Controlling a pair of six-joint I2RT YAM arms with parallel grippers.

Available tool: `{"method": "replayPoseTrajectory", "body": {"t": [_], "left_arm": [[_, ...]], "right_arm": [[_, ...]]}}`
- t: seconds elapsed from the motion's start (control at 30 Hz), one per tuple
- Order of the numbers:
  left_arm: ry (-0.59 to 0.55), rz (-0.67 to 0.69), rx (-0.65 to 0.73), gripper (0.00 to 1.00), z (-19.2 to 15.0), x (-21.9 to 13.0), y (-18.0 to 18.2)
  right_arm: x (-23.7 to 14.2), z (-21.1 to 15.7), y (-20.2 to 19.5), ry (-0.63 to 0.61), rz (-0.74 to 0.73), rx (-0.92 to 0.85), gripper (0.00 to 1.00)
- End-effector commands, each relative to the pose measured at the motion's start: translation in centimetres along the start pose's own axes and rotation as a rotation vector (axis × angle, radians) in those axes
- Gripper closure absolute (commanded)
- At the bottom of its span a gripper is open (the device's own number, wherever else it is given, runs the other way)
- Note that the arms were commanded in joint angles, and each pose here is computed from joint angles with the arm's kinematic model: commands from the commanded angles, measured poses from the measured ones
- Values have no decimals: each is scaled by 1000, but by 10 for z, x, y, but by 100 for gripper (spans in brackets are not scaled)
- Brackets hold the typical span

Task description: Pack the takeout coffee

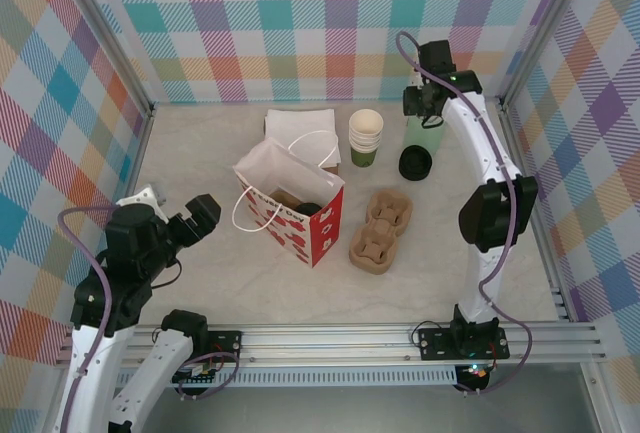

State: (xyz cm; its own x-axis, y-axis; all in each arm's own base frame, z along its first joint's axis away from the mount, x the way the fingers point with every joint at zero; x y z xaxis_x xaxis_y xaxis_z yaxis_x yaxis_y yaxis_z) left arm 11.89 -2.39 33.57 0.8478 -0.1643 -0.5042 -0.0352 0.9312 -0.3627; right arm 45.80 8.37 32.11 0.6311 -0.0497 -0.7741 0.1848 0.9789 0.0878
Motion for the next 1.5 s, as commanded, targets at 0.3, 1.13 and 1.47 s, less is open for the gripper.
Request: {"method": "replayPoseTrajectory", "body": {"t": [0.3, 1.13, 1.47], "left_arm": [[7, 20, 21, 0, 2, 2, 1], [7, 25, 33, 0, 7, 2, -1], [-5, 5, 30, 0, 12, -1, -4]], "right_arm": [[16, -1, -4, 38, -53, 9, 50], [-27, 2, -16, -27, -63, -23, 91], [-88, -15, -29, -59, -5, -1, 92]]}}
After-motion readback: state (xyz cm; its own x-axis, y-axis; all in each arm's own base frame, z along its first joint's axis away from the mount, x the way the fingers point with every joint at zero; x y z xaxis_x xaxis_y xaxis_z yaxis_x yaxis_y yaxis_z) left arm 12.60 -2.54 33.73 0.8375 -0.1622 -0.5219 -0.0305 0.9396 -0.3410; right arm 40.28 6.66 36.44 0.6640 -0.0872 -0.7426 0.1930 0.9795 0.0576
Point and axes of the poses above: each hand's point on the last joint's axis, 136 mm out from that joint toward the fingers, its own x axis out along the fingers, its own y axis along the line the jaws close on, z = x × y, the point moved 10 cm from there along -x, back along the fingers, and after that the axes turned 15 degrees about x, right-handed, at the moved point
